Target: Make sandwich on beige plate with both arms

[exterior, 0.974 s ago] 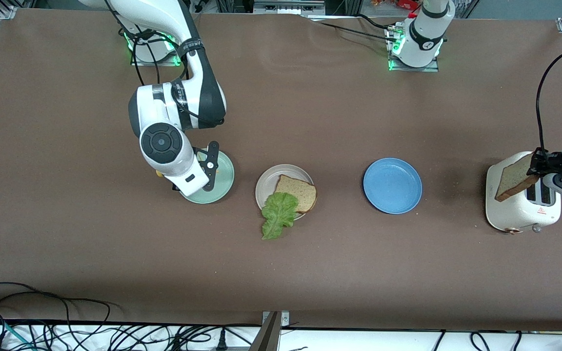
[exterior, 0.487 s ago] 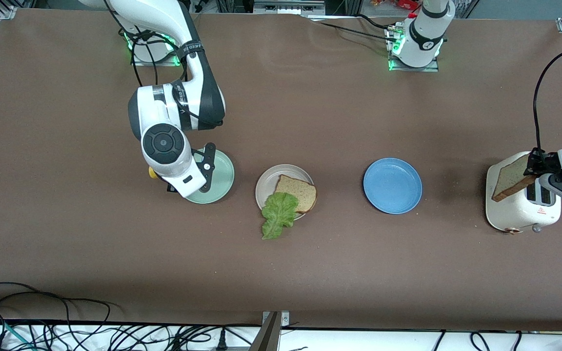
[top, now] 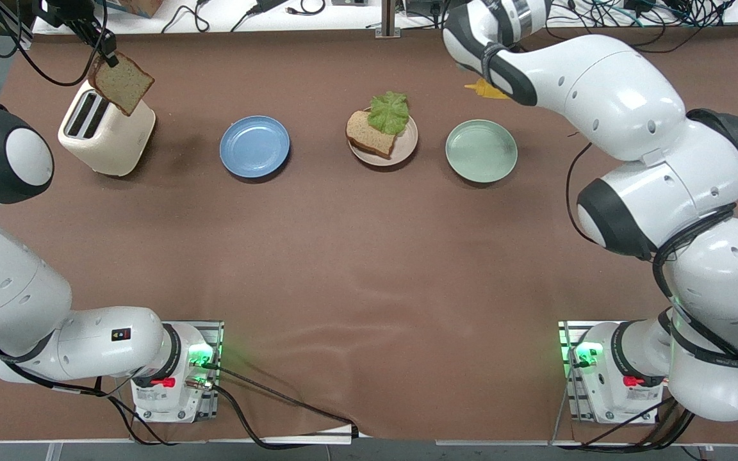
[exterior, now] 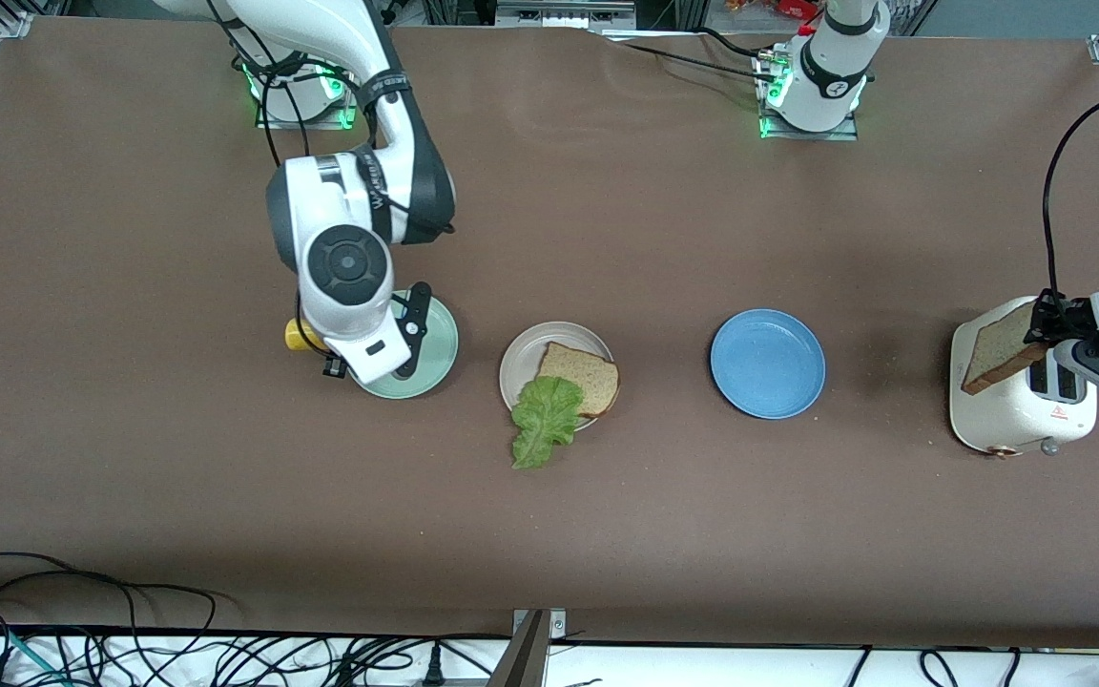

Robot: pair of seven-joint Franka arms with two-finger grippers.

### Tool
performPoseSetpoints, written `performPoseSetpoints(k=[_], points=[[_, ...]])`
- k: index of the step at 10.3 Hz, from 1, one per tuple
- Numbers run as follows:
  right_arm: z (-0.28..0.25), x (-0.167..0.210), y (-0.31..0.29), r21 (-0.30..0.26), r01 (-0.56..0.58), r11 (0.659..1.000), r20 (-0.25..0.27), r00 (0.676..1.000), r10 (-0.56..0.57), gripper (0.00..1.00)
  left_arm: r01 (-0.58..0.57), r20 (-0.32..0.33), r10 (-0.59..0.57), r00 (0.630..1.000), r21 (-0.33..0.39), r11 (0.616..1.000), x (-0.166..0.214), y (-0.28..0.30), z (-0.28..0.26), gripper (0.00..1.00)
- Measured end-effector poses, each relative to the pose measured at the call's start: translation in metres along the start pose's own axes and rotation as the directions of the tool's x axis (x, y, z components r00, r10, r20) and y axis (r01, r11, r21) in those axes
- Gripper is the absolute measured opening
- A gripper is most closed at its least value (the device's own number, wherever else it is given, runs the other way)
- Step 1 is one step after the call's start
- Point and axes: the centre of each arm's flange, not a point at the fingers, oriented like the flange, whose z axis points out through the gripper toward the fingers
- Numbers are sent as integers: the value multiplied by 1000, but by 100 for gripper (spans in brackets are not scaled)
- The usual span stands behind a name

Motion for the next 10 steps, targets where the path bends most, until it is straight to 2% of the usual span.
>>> performPoseSetpoints(k=[3,5,8,10], points=[[1,25,-6,-35,-40,999,29,999,41,4,0,1,0,1000,0,1000,0,0,0,9],[-2,34,-5,-70,-109,992,44,993,112,4,-4,1,4,1000,0,1000,2,2,0,9],[-19,54,-15,-168,-226,960,69,968,240,4,-5,1,5,1000,0,1000,3,3,0,9],[-23,80,-26,-221,-215,951,83,968,238,4,-4,2,4,1000,0,1000,3,4,0,9]])
